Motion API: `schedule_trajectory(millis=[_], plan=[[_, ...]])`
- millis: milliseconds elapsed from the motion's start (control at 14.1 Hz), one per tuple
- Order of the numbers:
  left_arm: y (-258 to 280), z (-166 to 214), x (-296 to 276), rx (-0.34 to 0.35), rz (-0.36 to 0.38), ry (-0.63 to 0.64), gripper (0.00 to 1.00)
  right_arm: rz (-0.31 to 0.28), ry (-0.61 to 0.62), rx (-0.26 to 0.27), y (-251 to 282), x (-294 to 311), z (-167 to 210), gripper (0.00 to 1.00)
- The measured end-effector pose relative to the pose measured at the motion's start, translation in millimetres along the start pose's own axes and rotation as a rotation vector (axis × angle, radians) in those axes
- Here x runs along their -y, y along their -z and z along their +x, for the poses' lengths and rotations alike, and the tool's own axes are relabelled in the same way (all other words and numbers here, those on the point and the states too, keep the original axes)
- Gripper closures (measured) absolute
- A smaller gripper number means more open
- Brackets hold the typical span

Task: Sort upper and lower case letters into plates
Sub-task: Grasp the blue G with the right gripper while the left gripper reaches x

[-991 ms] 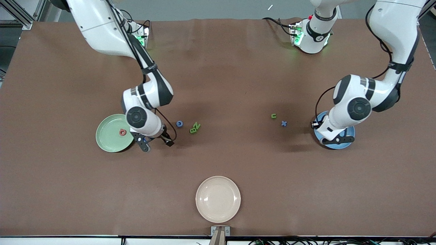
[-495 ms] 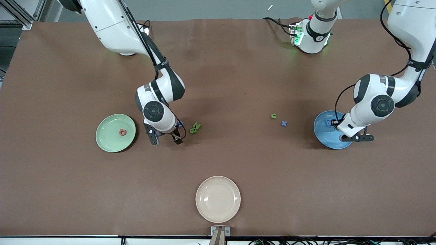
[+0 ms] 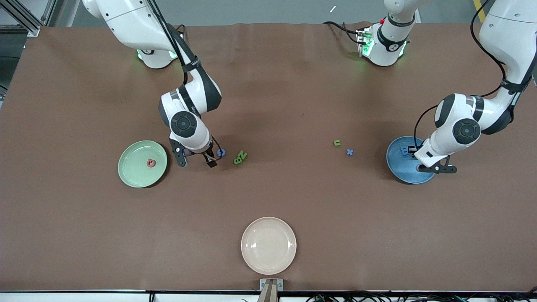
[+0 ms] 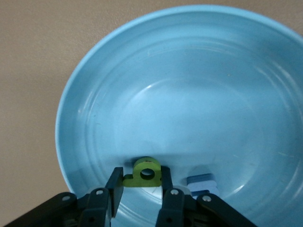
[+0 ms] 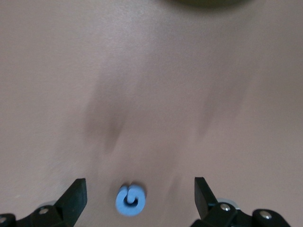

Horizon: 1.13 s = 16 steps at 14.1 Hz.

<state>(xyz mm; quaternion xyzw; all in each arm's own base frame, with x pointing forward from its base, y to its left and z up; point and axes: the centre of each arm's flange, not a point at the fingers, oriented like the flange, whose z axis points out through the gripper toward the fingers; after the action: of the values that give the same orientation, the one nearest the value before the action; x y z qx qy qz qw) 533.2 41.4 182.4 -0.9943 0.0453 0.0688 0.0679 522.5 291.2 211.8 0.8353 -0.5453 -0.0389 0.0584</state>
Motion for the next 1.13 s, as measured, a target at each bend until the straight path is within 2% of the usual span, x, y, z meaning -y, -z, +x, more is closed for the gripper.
schedule_trajectory(millis=[212,425,637,920,1132], plan=[[1.3,1.1,-0.2,-0.006,-0.001,-0.001,0.61,0.014,0.007,-0.006,-11.9,-0.3,-1.5,0.00],[12.7,6.0,-10.6,-0.019,-0.003,-0.021,0.32,0.048,0.013,-0.003,-12.5,3.3,-5.0,0.00],[44.8,13.1,-29.6,0.000,-0.003,-0.041,0.03,0.062,0.022,-0.002,-18.1,4.7,-10.8,0.00],[93.5,28.0,-69.1,-0.024,-0.046,-0.043,0.00,0.061,0.042,-0.006,-32.8,4.2,-23.9,0.00],[104.3,30.2,-117.4,-0.039,-0.067,-0.030,0.00,0.056,0.049,-0.009,-42.6,3.6,-30.3,0.03]])
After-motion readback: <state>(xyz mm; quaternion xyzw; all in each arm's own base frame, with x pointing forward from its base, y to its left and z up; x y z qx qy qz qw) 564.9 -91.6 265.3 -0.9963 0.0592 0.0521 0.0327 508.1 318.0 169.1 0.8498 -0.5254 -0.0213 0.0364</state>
